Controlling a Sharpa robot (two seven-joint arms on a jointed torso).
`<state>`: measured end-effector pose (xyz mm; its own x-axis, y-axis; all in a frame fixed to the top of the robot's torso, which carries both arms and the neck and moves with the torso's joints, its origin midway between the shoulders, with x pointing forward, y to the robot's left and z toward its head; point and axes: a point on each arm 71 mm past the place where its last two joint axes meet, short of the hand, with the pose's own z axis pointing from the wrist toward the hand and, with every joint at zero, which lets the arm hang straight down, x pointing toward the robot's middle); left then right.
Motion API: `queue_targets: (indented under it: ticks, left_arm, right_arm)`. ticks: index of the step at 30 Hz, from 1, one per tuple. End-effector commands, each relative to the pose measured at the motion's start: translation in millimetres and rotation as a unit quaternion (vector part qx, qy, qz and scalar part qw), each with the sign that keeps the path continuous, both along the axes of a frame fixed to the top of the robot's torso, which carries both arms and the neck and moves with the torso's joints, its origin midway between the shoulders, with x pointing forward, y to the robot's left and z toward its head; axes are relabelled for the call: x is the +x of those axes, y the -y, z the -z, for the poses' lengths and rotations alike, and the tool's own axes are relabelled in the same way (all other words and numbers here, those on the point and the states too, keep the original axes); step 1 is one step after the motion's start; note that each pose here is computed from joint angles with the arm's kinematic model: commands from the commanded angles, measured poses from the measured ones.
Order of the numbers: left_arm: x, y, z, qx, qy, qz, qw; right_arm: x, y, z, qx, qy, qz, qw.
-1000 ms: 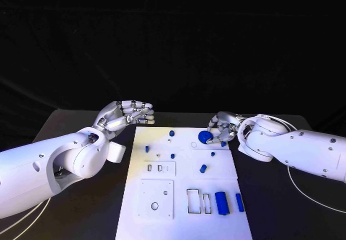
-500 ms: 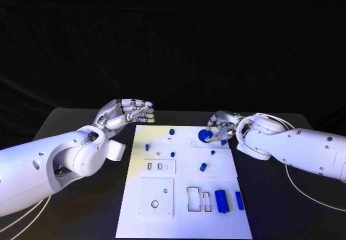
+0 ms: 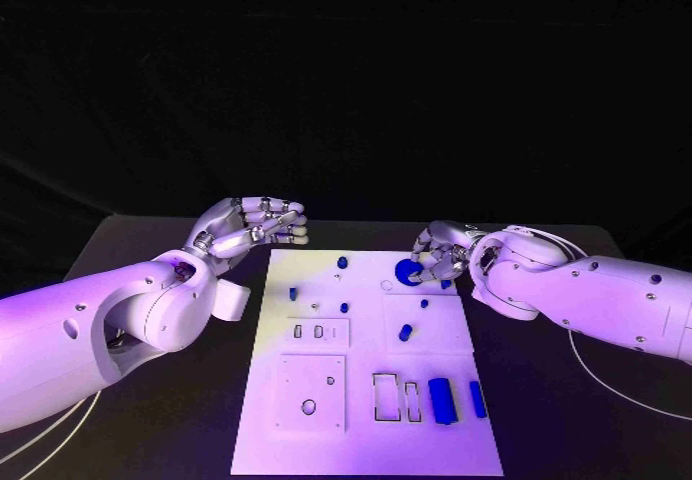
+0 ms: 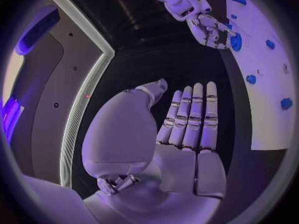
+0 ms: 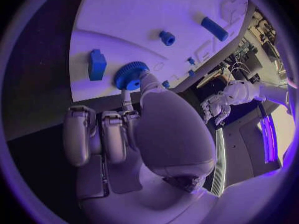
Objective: Assemble the parts on the task board
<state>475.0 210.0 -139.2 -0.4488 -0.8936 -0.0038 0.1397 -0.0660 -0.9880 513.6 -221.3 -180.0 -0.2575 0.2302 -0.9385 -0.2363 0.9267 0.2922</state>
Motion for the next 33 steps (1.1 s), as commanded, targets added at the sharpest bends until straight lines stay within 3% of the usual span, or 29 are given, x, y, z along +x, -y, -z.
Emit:
queue_targets:
  ticks: [1, 17, 26, 33]
  left_arm:
    - [-0.8, 2.7, -1.0, -0.005, 0.0, 0.011, 1.0]
    - [-0.7, 2.8, -0.6, -0.004, -0.001, 0.013, 1.0]
    - [-0.2, 2.3, -0.2, -0.004, -0.002, 0.012, 1.0]
    - [0.2, 3.1, 0.2, -0.004, -0.002, 0.013, 1.0]
  right_arm:
    - [-2.5, -3, 1.8, -0.05, 0.025, -0.008, 0.998]
    - [-14.1, -14, -4.9, -0.067, 0.097, -0.019, 0.993]
    - [-24.5, -23, -12.3, -0.045, 0.118, -0.03, 0.992]
    - [-32.7, -44, -20.2, -0.038, 0.125, -0.051, 0.99]
